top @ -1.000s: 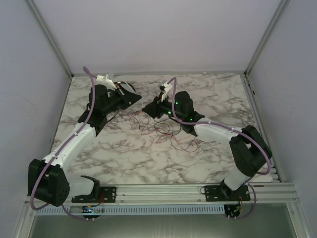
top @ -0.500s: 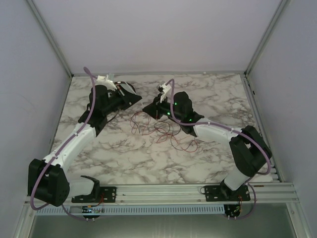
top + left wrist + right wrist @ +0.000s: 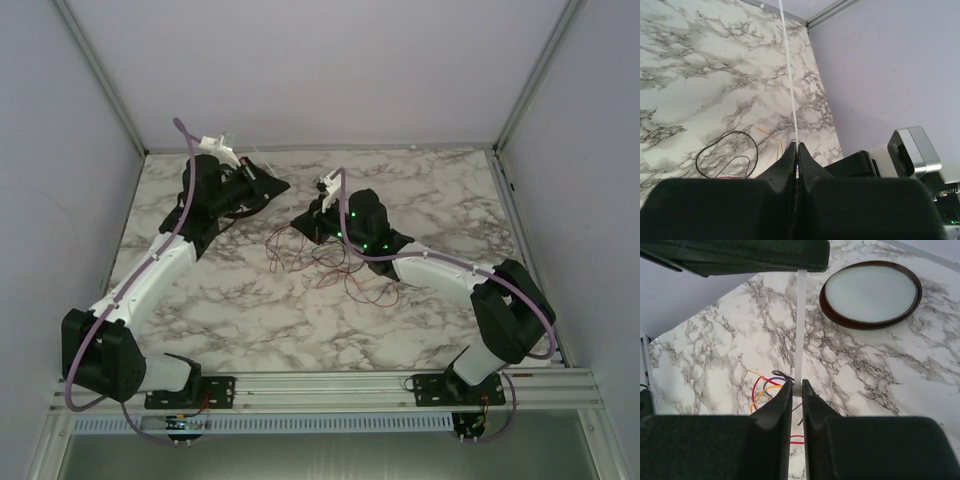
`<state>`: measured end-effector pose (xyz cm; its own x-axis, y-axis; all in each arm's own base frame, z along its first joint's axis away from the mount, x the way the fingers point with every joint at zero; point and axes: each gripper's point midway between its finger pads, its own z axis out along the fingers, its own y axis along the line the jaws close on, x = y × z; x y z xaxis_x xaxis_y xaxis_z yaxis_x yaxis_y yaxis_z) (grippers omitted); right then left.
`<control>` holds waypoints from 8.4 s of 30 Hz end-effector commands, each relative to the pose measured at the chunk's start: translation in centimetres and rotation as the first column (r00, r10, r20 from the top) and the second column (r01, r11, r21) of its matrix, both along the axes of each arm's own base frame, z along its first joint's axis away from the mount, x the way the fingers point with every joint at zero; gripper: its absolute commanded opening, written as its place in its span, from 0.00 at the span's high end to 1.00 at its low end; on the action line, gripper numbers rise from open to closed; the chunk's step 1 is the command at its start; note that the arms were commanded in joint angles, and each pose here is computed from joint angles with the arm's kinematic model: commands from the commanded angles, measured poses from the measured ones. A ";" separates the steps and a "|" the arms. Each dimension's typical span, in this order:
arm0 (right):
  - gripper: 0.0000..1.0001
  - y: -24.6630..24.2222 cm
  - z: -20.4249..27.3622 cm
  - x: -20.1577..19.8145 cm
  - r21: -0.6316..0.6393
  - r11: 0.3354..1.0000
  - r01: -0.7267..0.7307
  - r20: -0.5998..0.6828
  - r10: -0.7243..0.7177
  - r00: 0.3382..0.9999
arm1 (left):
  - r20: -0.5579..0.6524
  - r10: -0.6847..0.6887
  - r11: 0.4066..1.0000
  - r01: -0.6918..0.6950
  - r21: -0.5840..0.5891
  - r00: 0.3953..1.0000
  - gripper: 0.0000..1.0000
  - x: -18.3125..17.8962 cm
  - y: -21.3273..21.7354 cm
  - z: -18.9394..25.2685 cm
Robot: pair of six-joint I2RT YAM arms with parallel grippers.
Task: Zip-tie the wires
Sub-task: Adjust the cable at the center of the board.
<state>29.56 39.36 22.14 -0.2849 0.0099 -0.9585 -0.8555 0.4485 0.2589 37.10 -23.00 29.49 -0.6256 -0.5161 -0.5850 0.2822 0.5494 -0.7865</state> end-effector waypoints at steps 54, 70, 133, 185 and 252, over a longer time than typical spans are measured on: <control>0.91 2.5 -1.0 0.4 0.017 0.999 -0.050 -0.115 0.052 0.992 | 0.109 -0.035 0.996 0.044 -0.078 0.993 1.00 -1.0 0.5 3.6; 0.98 1.3 -4.4 -0.7 -0.066 0.997 -0.034 -0.159 0.023 0.987 | 0.130 -0.013 0.999 0.019 -0.048 0.991 1.00 1.0 0.8 4.8; 0.56 1.8 -2.4 -5.1 -0.056 0.931 -0.361 0.509 0.338 0.792 | 0.231 -0.153 0.986 0.165 -0.032 0.961 1.00 -8.2 2.0 10.8; 0.97 -0.6 -10.0 -5.6 -0.383 0.764 -0.520 -0.479 0.317 0.819 | -0.040 0.203 0.936 -0.182 0.300 0.978 1.00 -6.9 12.6 -4.0; 0.01 0.4 0.0 1.3 -0.247 0.927 -0.281 0.595 0.374 0.711 | 0.022 -0.123 0.981 0.118 0.156 0.992 1.00 -1.4 2.2 -1.3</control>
